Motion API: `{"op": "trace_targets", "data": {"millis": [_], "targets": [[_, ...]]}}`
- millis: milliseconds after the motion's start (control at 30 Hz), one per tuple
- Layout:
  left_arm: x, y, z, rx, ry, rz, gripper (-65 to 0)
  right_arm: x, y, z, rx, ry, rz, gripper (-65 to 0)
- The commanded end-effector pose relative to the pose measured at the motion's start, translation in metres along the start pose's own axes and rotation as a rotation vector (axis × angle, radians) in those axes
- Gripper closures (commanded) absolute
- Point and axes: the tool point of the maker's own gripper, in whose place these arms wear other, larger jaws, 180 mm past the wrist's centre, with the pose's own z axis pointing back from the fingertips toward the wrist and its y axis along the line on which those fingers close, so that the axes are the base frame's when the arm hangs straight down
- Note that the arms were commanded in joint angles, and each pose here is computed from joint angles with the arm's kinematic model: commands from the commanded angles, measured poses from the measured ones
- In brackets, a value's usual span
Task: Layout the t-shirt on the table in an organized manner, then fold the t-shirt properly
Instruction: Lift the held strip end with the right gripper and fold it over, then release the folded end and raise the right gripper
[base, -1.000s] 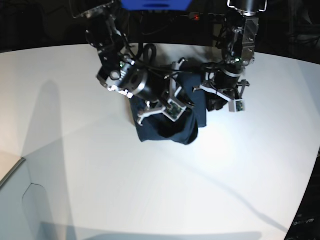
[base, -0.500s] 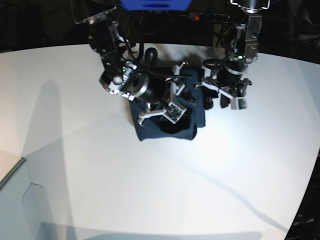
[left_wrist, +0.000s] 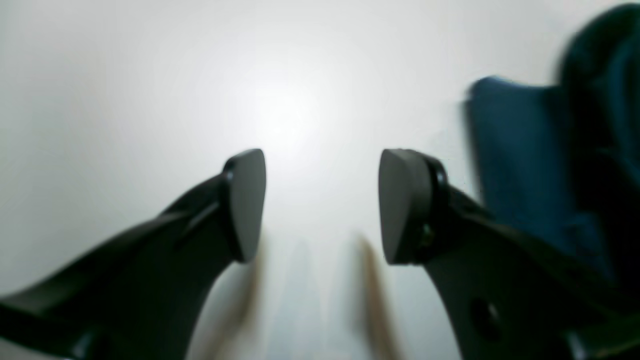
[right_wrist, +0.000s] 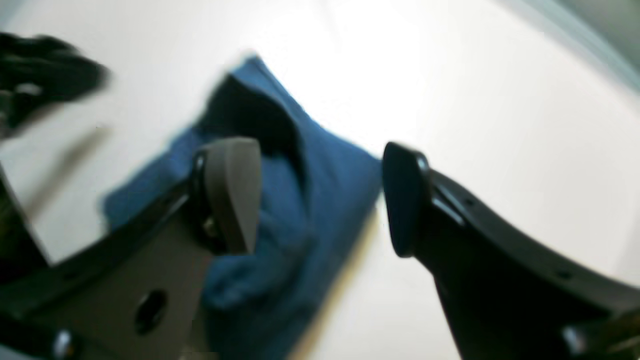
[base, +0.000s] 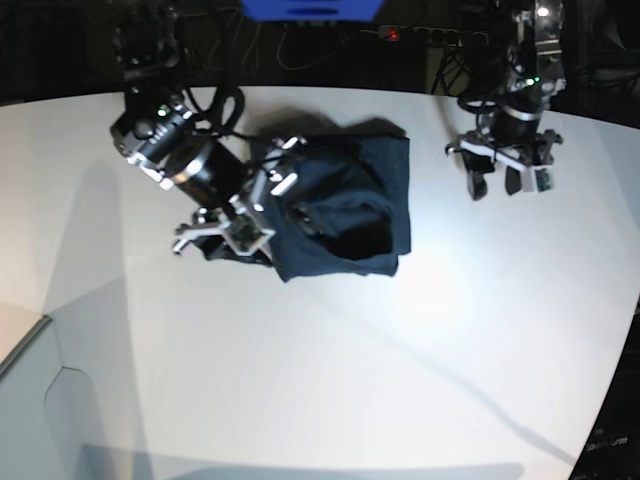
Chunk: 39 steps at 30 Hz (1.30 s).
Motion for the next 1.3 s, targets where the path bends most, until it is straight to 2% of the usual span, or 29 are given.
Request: {"op": "trace_targets", "data": {"millis": [0,167,400,500,700,767,1033,1167,1267], "targets": [[0.019,0.003,-0.001,0.002,-0.058,-0.003,-35.0,0.010,-0.004,0.001,-0.008,-0.044,-0.004,-37.0],[0.032,0.030,0.003,0.069,-0.092,0.007,-35.1,-0.020,0.010,0.002,0.021,0.022,-0.057,-29.4],[0.041,0.053,0.008,0.129,-0.118,0.017,-35.1,-0.053,0.080,-0.013,0.212,0.106,-0.100,-29.1],[0.044,0.061,0.010,0.148,-0.125,0.020,-35.1,-0.049,0.111,-0.008,0.293,0.098,-0.076,-29.1],[0.045,0.064,0.011,0.157,-0.129,0.021,-35.1,-0.032,0.167,0.014,0.478,0.055,0.051,-29.1],[0.046,0.066,0.012,0.161,-0.130,0.021,-35.1,-0.029,0.164,0.016,0.476,0.047,0.067,-29.1],[0.043,0.066,0.013,0.162,-0.126,0.022,-35.1,-0.035,0.092,0.008,0.267,0.069,0.019,-29.1],[0.043,0.065,0.013,0.160,-0.125,0.022,-35.1,-0.040,0.087,0.003,0.259,0.081,0.008,-29.1],[0.043,0.064,0.013,0.157,-0.124,0.022,-35.1,-0.055,0.104,-0.008,0.309,0.117,-0.022,-29.1]]}}
